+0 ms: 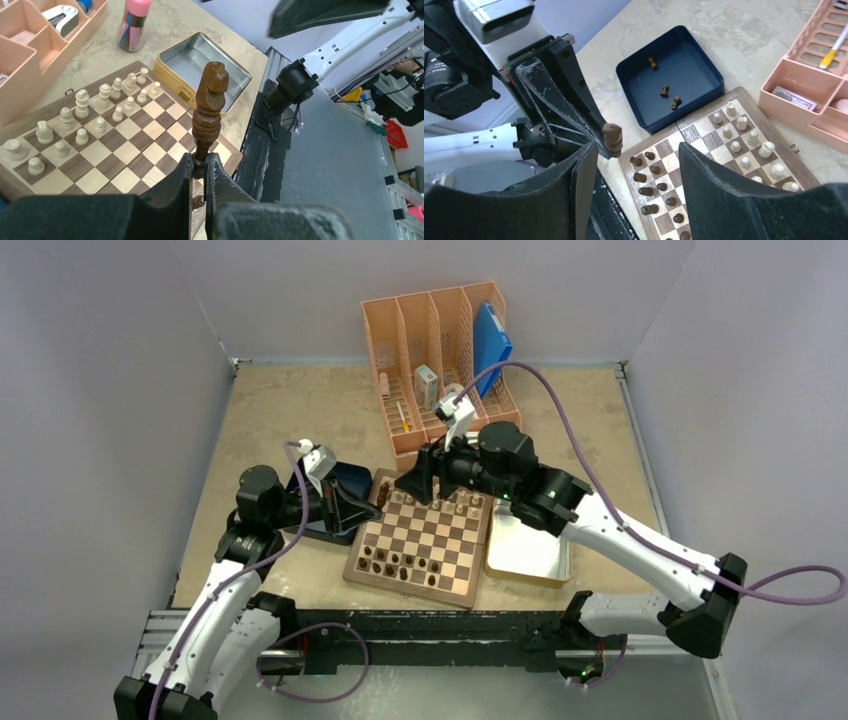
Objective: Set up the chess pieces on the board
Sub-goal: Pick up the chess piece from the storage box, then place the chess piece on the chessboard.
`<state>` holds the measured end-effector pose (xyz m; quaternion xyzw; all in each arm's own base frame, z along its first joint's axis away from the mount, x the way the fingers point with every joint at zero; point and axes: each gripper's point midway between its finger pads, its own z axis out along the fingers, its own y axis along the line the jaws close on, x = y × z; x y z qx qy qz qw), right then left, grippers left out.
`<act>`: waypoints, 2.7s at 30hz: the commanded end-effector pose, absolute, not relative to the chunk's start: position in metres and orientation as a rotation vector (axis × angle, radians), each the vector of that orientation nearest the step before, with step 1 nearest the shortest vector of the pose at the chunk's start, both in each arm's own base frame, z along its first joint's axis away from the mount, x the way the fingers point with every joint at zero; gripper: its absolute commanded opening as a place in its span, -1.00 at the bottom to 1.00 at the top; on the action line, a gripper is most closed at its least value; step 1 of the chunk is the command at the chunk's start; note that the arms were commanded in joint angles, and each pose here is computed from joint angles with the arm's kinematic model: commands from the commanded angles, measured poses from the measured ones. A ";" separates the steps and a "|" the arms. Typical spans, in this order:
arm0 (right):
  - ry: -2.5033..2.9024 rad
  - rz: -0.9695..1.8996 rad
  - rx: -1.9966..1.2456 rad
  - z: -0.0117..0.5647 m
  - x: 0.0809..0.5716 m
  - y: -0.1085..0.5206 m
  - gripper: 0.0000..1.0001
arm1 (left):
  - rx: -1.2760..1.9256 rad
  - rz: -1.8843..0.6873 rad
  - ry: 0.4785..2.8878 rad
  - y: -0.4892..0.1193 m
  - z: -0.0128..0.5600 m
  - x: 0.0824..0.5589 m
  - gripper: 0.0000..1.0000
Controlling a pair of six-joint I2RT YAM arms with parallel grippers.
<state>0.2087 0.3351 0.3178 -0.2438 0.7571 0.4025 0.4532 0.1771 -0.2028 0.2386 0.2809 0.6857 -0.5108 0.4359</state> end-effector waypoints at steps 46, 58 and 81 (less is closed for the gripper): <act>1.758 1.059 -0.814 0.314 0.212 0.369 -0.64 | 0.735 -1.234 1.640 -0.204 0.244 0.177 -1.00; 1.821 0.883 -0.545 0.301 0.234 0.330 -0.75 | 0.535 -1.229 1.861 -0.201 0.222 0.203 -1.00; 2.322 0.524 -0.203 0.124 0.137 0.287 -0.75 | 0.289 -0.744 1.960 -0.147 0.215 0.244 -1.00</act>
